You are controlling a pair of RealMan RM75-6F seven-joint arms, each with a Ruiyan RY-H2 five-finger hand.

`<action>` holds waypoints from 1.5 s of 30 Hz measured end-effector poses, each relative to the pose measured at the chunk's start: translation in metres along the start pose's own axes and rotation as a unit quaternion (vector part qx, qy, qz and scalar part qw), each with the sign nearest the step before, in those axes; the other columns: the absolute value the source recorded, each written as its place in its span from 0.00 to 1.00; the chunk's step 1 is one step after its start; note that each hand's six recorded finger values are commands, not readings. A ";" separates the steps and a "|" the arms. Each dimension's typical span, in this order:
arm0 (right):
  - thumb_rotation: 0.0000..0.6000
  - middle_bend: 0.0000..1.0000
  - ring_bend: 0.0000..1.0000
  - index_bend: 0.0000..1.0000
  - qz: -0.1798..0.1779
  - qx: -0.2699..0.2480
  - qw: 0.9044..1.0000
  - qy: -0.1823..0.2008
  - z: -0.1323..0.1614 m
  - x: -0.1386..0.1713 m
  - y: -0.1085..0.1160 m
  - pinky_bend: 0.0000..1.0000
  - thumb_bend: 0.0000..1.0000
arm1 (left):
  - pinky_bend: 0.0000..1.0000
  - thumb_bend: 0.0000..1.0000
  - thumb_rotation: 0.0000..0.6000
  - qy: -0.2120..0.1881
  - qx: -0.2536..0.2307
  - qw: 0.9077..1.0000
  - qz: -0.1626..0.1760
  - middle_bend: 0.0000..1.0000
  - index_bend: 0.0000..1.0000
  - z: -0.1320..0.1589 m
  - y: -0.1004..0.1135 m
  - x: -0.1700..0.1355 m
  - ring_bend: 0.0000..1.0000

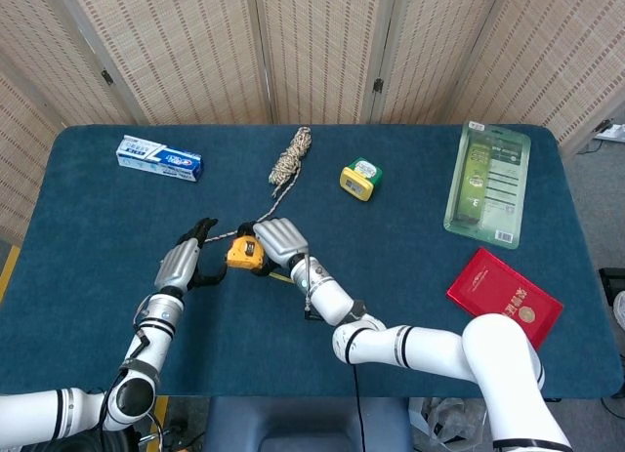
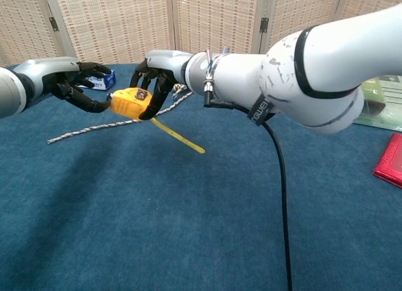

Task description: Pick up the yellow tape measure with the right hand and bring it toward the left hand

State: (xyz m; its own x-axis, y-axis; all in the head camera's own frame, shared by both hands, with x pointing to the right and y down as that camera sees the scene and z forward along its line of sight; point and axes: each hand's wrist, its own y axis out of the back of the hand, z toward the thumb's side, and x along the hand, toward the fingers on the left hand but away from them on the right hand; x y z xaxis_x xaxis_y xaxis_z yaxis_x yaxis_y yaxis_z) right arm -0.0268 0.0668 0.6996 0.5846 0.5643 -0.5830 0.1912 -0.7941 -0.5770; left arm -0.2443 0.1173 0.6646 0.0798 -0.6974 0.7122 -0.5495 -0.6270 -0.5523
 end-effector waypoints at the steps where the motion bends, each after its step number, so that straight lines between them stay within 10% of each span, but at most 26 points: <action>1: 1.00 0.50 0.36 0.54 0.001 -0.001 1.000 0.000 -0.001 0.000 0.000 0.25 0.27 | 0.00 0.46 1.00 0.000 0.000 1.000 0.000 0.00 0.00 0.000 0.000 0.000 0.00; 15: 1.00 0.50 0.36 0.54 0.007 0.004 1.000 0.005 -0.003 0.004 0.000 0.25 0.27 | 0.00 0.51 1.00 0.008 -0.005 1.000 0.008 0.00 0.02 0.001 0.005 0.003 0.00; 29: 1.00 0.50 0.37 0.54 0.005 0.012 1.000 -0.001 -0.006 0.005 0.003 0.25 0.27 | 0.00 0.53 1.00 0.018 -0.022 1.000 0.008 0.00 0.43 -0.008 0.011 0.004 0.00; 45: 1.00 0.50 0.37 0.54 0.007 0.021 1.000 -0.008 -0.010 0.006 0.005 0.25 0.27 | 0.00 0.59 1.00 0.019 -0.055 0.998 0.017 0.11 0.64 -0.014 0.017 0.005 0.03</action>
State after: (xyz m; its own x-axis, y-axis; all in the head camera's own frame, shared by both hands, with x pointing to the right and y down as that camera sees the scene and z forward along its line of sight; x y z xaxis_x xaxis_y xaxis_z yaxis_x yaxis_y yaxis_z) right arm -0.0144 0.0643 0.6986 0.5750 0.5564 -0.5998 0.1495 -0.7923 -0.5916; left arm -0.2655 0.1081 0.6645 0.0290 -0.7025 0.7111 -0.6399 -0.5596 -0.5267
